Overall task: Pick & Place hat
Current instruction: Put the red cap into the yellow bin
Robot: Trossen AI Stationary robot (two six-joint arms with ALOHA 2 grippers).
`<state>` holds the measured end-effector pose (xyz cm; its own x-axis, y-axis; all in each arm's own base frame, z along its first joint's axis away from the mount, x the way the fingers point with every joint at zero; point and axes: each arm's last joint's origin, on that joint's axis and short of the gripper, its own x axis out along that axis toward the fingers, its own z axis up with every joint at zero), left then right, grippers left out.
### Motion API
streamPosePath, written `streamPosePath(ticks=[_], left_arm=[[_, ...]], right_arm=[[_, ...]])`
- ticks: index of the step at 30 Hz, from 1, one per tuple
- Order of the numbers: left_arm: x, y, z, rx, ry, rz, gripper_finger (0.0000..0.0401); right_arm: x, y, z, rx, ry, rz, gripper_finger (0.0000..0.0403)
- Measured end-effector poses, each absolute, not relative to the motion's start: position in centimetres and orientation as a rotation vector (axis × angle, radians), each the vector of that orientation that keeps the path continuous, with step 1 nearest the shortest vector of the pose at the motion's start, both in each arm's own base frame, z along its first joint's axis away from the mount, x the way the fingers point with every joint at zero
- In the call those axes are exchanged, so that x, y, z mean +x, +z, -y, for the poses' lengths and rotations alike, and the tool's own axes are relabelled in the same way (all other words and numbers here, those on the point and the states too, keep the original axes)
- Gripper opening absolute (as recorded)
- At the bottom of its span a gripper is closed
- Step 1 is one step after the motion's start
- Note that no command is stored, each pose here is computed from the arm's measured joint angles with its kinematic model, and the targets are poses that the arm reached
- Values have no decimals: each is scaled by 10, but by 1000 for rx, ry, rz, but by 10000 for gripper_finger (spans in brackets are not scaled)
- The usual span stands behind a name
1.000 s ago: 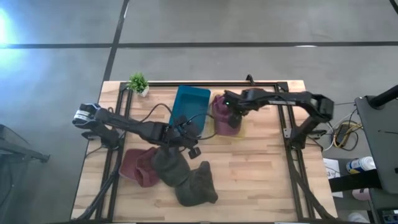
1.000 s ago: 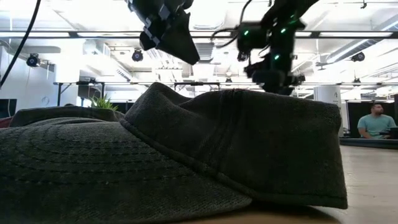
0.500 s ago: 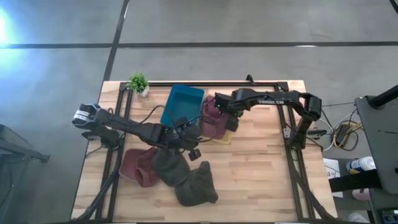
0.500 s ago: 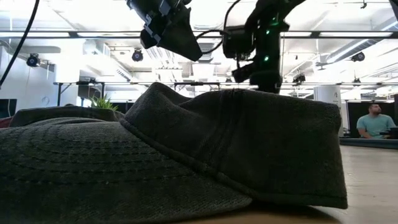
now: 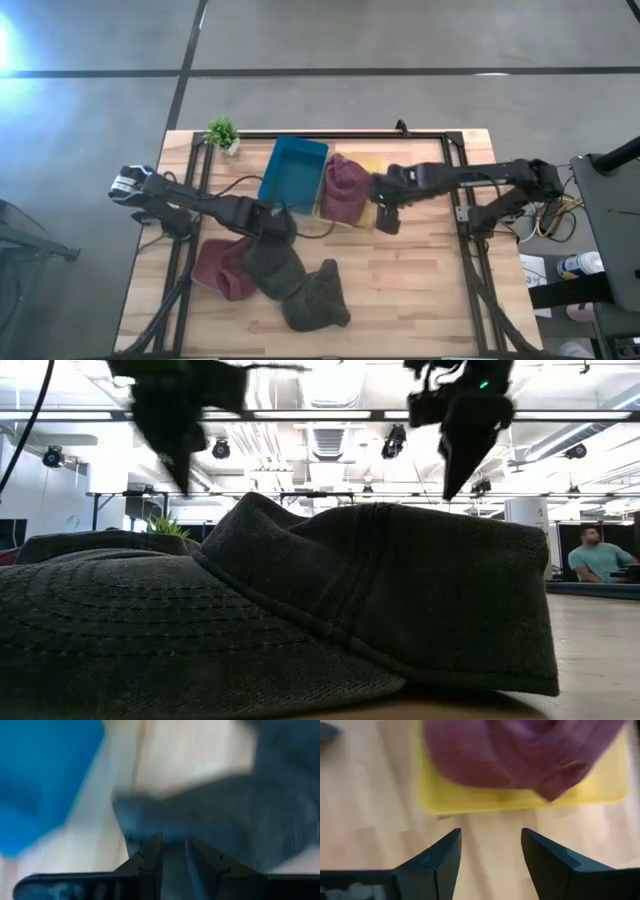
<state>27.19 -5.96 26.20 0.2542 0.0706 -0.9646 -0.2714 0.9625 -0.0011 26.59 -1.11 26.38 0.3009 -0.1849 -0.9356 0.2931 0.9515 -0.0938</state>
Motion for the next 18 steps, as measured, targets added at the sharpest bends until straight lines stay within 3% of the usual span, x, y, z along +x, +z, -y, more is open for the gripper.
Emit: streamPosePath(ticks=[8,18], left_arm=[[239,264,56,-352,543,-1488,78],[208,241,39,-327,323,-1613,78]], right_arm=[[252,250,-24,223,-314,-1109,201],[246,238,-43,226,-271,-1107,201]])
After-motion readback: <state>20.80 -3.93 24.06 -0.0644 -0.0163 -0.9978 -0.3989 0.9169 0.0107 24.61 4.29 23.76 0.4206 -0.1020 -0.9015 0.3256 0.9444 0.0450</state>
